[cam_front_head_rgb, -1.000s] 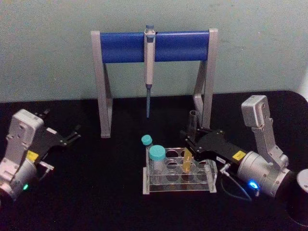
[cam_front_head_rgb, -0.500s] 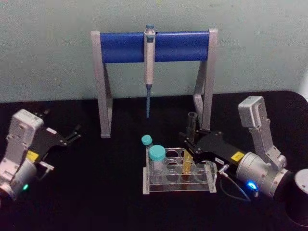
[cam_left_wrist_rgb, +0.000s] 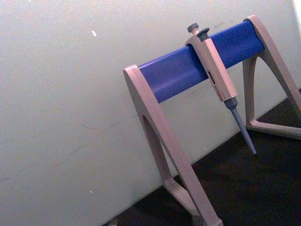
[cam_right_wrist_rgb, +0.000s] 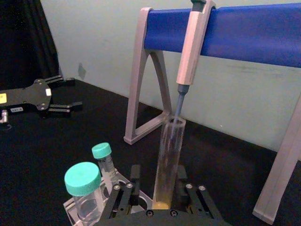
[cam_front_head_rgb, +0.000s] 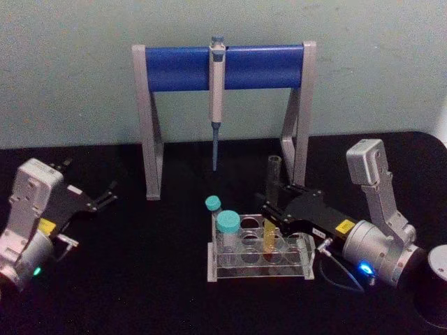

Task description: Pick up the test tube from the test tube rack, shake it, then place it back into the test tube rack.

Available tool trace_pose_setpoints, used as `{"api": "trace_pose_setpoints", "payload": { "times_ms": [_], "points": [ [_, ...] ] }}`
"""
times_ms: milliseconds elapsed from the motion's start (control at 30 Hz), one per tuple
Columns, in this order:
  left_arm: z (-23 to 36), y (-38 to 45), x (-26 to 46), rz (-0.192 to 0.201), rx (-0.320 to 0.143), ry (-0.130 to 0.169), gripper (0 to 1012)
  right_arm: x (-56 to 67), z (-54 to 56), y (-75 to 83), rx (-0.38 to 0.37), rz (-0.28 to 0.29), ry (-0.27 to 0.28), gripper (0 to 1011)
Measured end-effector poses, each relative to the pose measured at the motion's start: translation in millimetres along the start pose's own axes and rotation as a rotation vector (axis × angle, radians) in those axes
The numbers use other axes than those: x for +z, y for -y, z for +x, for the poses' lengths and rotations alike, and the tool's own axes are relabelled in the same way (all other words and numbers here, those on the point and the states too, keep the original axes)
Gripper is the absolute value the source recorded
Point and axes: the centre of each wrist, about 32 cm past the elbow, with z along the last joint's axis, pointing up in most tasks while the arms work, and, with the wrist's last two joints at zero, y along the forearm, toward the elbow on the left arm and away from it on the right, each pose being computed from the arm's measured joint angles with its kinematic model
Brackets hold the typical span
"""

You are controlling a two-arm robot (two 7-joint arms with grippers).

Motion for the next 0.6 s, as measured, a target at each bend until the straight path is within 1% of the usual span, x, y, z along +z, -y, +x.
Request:
{"api": "trace_pose_setpoints", "payload": {
  "times_ms": [33, 67, 167, 267, 433, 500, 600],
  "points": [
    [0.0, 0.0, 0.0, 0.000, 0.000, 0.000, 1009, 0.0, 0.0, 0.0, 0.000, 0.000, 0.000, 463],
    [0.0, 0.0, 0.0, 0.000, 0.000, 0.000, 1010, 0.0, 0.0, 0.0, 0.000, 0.000, 0.000, 524],
    [0.0, 0.0, 0.0, 0.000, 0.000, 0.000, 1010, -0.1, 0.0, 0.1, 0.000, 0.001, -0.001, 585],
    [0.0, 0.0, 0.0, 0.000, 0.000, 0.000, 1010, -0.1, 0.0, 0.1, 0.000, 0.001, -0.001, 705],
    [0.0, 0.0, 0.0, 0.000, 0.000, 0.000, 1010, -0.1, 0.0, 0.1, 0.001, 0.002, -0.001, 839],
    [0.0, 0.0, 0.0, 0.000, 0.000, 0.000, 1010, -0.1, 0.0, 0.1, 0.001, 0.002, -0.001, 907],
    [0.0, 0.0, 0.0, 0.000, 0.000, 0.000, 1009, -0.1, 0.0, 0.1, 0.001, 0.002, -0.002, 953]
  ]
}}
